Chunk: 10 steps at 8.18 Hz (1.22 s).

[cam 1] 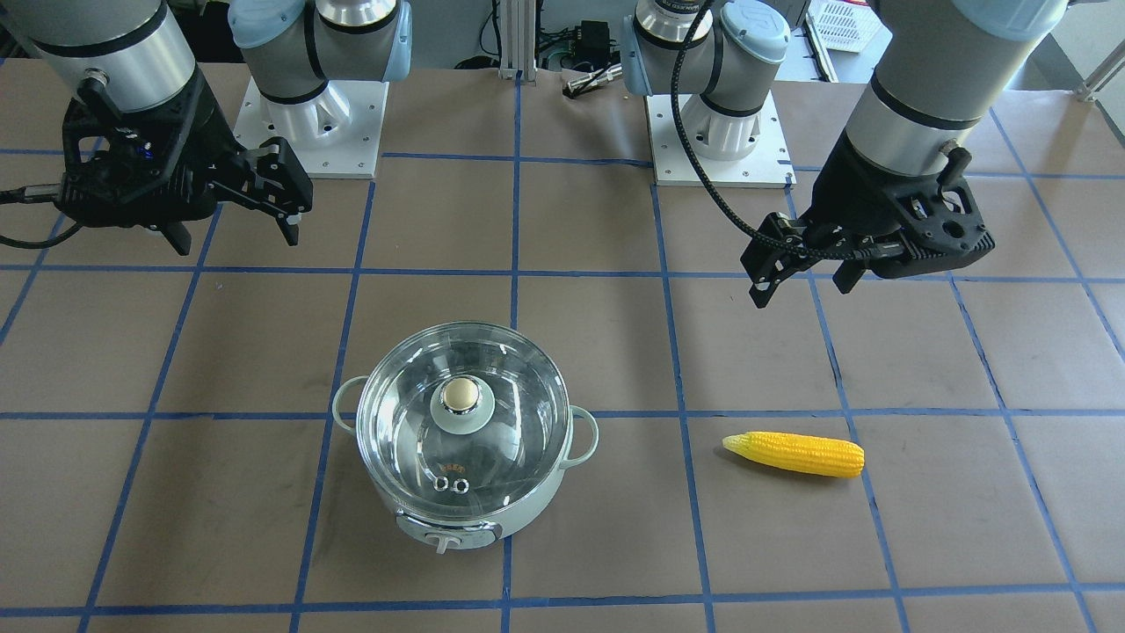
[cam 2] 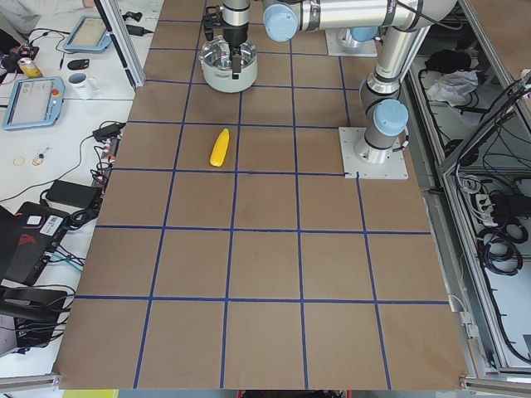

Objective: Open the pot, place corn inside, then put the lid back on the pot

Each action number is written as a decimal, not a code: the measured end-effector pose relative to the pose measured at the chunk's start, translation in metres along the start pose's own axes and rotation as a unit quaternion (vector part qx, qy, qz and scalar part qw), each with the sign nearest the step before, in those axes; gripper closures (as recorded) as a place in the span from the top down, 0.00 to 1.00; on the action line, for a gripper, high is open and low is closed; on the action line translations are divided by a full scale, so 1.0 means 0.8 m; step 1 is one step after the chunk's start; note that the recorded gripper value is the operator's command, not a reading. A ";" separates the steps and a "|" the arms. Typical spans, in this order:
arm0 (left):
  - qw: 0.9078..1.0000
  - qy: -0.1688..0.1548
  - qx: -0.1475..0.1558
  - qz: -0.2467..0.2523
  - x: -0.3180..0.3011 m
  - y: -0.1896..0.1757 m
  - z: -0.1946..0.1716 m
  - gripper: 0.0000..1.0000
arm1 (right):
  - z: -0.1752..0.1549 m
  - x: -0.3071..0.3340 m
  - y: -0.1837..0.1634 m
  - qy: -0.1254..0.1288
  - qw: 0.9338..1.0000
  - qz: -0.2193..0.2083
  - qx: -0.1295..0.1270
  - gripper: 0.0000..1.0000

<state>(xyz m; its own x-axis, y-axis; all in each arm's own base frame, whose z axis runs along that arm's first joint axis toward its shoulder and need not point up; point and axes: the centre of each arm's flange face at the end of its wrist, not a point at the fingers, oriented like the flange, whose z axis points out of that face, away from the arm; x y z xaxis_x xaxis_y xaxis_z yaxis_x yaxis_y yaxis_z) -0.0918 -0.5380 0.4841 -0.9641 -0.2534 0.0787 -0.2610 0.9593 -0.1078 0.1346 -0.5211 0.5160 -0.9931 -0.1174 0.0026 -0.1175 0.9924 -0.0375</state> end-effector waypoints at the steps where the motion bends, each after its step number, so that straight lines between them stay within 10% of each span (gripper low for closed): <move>1: 0.998 0.011 0.011 -0.060 -0.007 -0.009 -0.003 1.00 | 0.001 0.000 -0.008 0.001 1.000 0.006 0.011 1.00; 6: 0.957 0.010 0.015 -0.289 -0.113 -0.062 0.021 1.00 | 0.061 -0.081 -0.073 -0.006 0.997 0.072 0.034 1.00; 10: 0.891 -0.013 -0.030 -0.453 -0.156 -0.100 0.103 1.00 | 0.147 -0.180 -0.109 -0.020 0.993 0.106 0.041 1.00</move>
<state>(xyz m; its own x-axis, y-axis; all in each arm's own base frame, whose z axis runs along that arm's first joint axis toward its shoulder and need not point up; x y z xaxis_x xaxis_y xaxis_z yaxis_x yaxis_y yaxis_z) 0.0451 -0.5936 0.4013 -0.3610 -0.9288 0.0840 -0.9300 0.3653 0.0421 0.2876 -0.5948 0.4014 -0.9945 0.0905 -0.0536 0.0961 0.9888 -0.1139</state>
